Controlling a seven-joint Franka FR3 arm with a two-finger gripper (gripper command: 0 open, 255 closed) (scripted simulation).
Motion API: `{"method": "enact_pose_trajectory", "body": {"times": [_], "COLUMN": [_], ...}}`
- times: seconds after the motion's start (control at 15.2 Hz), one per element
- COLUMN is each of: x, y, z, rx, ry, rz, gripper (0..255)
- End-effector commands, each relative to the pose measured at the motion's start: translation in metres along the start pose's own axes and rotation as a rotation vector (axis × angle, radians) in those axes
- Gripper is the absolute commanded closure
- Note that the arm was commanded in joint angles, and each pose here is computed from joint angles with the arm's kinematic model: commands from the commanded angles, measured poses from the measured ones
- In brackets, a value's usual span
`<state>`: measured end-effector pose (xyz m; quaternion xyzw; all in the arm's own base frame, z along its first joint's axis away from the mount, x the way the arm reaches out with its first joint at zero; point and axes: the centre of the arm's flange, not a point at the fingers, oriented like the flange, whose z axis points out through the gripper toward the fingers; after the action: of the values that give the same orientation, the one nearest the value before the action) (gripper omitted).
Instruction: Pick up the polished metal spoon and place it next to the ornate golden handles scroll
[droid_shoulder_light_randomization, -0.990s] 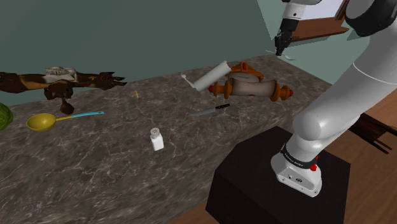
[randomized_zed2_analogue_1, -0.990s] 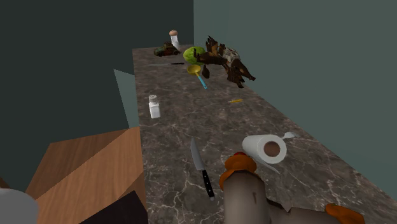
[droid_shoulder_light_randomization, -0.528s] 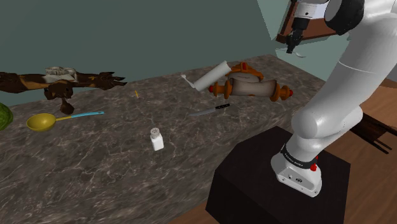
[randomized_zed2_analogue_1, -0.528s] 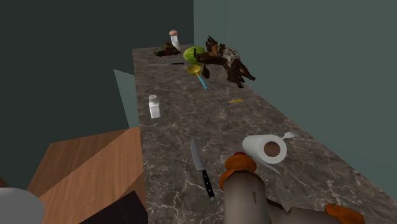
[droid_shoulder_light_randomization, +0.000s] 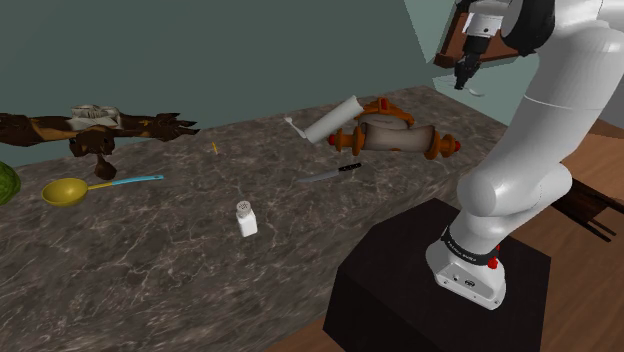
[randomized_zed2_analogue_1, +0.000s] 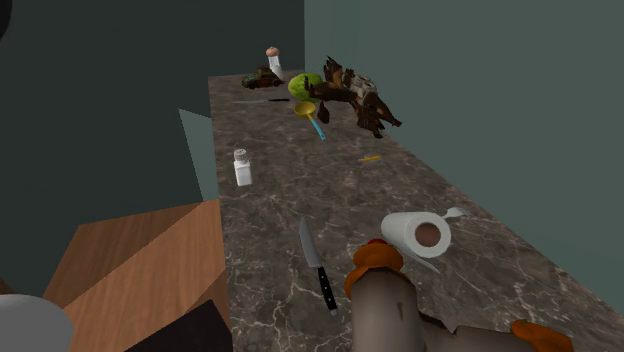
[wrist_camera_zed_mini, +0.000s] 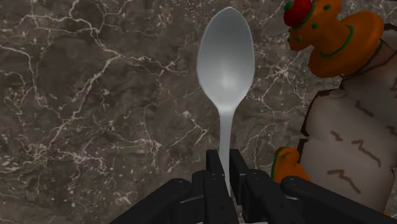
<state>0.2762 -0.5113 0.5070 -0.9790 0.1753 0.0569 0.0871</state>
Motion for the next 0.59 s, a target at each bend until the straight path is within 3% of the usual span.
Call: {"method": "enact_pose_trajectory", "body": {"times": [0.0, 0.53], "x": [0.002, 0.008], "y": [0.000, 0.007], "z": [0.011, 0.052], "rx": [0.000, 0.000], "ry": [0.000, 0.000], "rz": [0.000, 0.000], "gripper": [255, 255]}}
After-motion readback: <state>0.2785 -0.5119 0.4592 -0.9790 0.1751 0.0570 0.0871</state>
